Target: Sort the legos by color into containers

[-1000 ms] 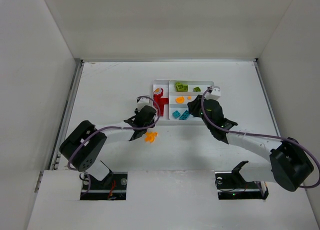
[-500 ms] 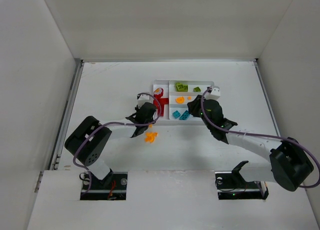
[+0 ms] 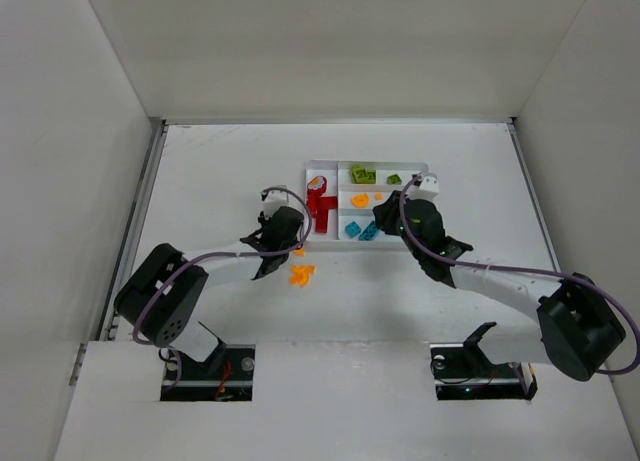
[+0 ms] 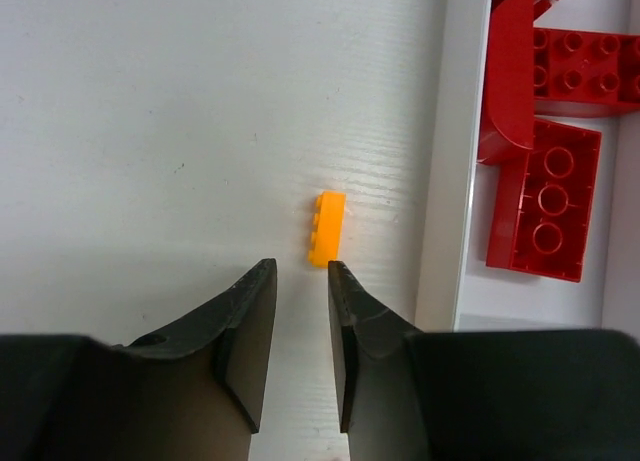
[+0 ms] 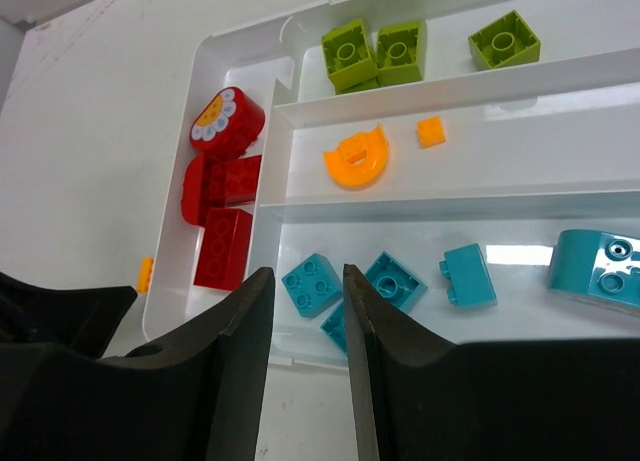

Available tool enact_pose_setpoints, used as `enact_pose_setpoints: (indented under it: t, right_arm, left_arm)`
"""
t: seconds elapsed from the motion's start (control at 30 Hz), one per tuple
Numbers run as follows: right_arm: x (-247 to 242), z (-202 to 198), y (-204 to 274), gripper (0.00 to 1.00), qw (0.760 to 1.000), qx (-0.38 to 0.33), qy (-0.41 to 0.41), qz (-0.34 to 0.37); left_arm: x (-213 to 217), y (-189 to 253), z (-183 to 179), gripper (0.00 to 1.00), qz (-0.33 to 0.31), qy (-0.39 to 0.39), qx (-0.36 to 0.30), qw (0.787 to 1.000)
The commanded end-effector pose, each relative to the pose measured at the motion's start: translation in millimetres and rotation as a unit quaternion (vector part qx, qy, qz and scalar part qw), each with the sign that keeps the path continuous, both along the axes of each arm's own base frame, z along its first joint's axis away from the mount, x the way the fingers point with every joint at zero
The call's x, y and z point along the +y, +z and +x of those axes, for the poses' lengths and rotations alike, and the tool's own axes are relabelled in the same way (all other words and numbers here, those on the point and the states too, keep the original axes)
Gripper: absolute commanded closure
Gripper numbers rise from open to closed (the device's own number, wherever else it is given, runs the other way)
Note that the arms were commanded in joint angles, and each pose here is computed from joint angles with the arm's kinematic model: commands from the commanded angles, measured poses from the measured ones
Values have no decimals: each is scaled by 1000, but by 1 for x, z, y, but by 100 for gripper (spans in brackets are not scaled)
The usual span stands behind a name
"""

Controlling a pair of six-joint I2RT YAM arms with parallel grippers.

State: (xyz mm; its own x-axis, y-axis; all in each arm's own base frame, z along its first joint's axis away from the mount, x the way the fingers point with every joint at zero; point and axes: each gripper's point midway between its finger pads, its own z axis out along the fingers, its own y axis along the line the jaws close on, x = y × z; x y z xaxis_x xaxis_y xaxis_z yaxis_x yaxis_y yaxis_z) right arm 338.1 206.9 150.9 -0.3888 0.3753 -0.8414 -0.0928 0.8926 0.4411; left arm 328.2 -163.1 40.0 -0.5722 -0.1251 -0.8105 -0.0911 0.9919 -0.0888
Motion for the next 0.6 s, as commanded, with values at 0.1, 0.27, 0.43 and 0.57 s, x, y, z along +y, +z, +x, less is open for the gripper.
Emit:
enact_pose_setpoints:
  t: [0.1,0.27,0.43,0.57]
  right_arm:
    - [14,10,31,60,999,-39,8,21]
    - [16,10,31,60,999,-39,10,21]
    - [17,9,31,59,999,-39,12,20]
    - [23,7,32,55,999,-40,24,14]
  left_arm:
    - [-6,30,3,69,-40,-1,-46,998]
    - [-7,23,12,67,-34,-1,-39,999]
    - [-7,10,21,69,-19,5,-26,999]
    - [-3,-3,27,74,-11,16,-11,1000]
